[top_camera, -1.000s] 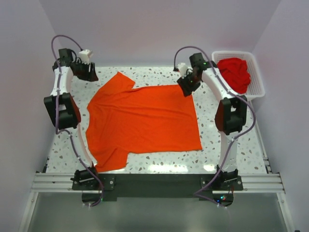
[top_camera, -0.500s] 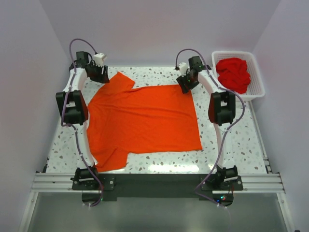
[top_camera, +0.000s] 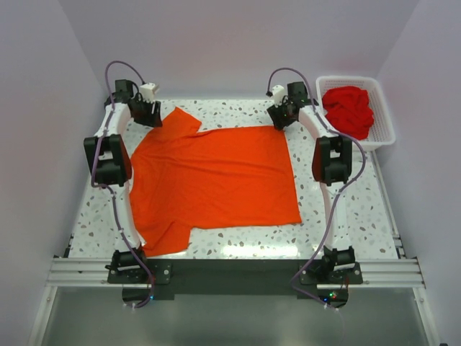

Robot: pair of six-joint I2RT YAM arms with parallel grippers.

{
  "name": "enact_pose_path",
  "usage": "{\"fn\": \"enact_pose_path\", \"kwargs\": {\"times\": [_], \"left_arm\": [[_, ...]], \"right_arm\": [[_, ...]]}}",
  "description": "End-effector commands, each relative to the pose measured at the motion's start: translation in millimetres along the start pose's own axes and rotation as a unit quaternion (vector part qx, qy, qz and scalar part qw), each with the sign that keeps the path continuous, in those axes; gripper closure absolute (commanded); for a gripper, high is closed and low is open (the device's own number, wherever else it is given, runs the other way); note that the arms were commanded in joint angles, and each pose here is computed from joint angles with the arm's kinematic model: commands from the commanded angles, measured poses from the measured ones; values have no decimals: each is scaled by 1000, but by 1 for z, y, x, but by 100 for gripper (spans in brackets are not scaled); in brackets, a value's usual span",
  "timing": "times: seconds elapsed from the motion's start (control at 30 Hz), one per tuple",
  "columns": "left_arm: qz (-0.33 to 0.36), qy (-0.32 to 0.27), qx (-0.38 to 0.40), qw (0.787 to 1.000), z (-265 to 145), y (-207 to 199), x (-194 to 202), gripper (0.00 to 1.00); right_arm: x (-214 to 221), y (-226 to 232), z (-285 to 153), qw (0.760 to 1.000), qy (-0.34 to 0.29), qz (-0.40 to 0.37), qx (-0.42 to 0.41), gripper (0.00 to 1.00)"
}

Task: Fold and stack the t-shirts
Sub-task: Flatten the tshirt out

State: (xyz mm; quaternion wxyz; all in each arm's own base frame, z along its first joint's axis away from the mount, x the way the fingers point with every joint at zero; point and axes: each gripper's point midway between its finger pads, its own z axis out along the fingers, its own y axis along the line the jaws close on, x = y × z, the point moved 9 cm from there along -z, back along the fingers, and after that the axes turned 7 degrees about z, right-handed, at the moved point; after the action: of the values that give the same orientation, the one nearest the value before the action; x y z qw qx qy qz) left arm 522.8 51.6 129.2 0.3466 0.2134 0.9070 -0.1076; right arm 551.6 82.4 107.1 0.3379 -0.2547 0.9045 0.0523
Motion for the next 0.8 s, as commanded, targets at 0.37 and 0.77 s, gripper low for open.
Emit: {"fn": "enact_pose_path", "kwargs": {"times": [0.37,0.77], "left_arm": [[-10,7,-30,999,20,11,3,37],[69,48,-41,996,54,-8,2,42]], "right_arm": [[3,-2,18,999,-9,-3,-45,60],[5,2,14,997,-3,-30,-69,100]]}}
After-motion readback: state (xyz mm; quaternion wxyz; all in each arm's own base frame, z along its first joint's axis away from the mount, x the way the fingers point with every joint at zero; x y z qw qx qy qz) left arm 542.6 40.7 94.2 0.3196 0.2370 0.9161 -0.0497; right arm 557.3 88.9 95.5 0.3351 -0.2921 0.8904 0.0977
